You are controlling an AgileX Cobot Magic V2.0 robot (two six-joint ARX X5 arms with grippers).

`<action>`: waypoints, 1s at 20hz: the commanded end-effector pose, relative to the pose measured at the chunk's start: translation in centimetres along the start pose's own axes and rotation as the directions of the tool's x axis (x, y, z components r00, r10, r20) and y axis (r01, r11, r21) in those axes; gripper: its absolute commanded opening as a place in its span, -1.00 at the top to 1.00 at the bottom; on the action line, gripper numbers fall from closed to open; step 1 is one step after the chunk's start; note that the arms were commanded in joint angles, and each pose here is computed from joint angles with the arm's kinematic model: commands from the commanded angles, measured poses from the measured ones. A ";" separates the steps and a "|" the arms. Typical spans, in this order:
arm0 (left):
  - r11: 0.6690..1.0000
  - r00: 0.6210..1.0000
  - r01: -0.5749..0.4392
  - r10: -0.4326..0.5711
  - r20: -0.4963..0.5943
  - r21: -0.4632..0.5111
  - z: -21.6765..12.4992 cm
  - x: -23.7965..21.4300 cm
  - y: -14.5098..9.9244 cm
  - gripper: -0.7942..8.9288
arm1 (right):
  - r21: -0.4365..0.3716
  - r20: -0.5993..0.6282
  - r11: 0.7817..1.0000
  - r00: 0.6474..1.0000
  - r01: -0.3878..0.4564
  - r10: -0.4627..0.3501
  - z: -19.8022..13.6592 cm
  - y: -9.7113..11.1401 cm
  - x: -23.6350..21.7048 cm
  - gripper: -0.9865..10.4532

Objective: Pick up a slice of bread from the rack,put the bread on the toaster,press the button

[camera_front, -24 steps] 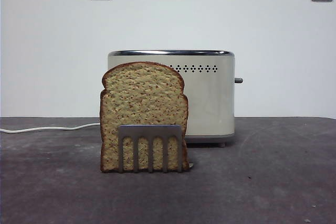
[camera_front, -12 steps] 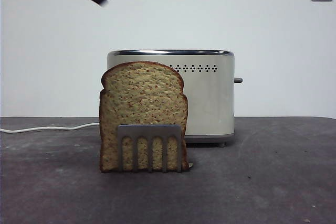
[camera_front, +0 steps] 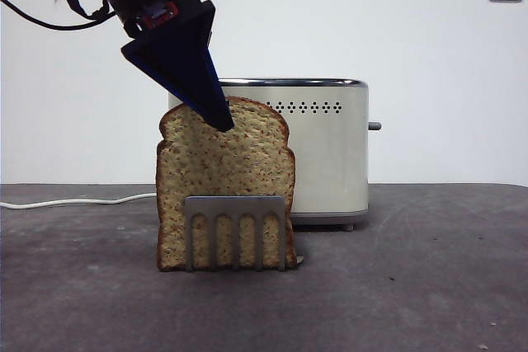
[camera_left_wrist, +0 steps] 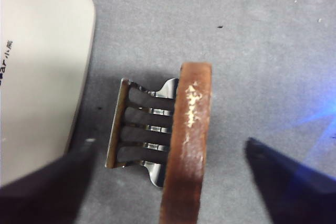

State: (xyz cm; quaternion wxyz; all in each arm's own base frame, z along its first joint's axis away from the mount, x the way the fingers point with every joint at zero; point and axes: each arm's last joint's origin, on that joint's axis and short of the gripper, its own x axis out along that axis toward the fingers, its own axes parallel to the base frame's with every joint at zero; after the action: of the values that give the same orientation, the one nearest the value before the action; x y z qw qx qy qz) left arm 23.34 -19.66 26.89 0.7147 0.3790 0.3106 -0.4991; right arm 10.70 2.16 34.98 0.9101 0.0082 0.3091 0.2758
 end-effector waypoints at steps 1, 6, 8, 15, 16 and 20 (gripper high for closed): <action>1.000 1.000 0.010 -0.010 -0.004 0.012 0.0 0.2 -0.1 0.66 | -0.013 0.006 1.000 1.000 -0.002 0.002 0.1 0.0 0.0 0.85; 1.000 1.000 0.021 -0.021 -0.008 0.010 0.0 0.2 -0.2 0.74 | -0.013 0.006 1.000 1.000 -0.002 0.002 0.1 0.0 0.0 0.85; 1.000 1.000 0.024 -0.024 -0.012 0.010 -0.1 0.2 -0.2 0.85 | -0.013 0.006 1.000 1.000 -0.002 0.002 0.1 0.0 0.0 0.85; 1.000 1.000 0.007 -0.007 0.010 0.015 0.6 -0.7 0.1 0.85 | -0.013 0.006 1.000 1.000 -0.002 0.002 0.1 0.0 0.0 0.85; 1.000 1.000 -0.005 0.004 0.025 0.019 1.1 -1.4 0.3 0.85 | -0.012 0.006 1.000 1.000 -0.002 0.002 0.0 0.0 0.0 0.85; 0.999 0.997 -0.039 0.037 0.066 0.027 3.7 -5.5 1.4 0.85 | -0.013 0.006 1.000 1.000 -0.002 0.002 0.1 0.0 0.0 0.85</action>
State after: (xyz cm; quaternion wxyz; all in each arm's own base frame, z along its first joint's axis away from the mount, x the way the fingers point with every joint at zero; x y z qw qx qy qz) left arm 23.37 -19.84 33.15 0.7271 0.3764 0.2835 -0.4993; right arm 10.71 2.16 34.99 0.9102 0.0081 0.3089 0.2758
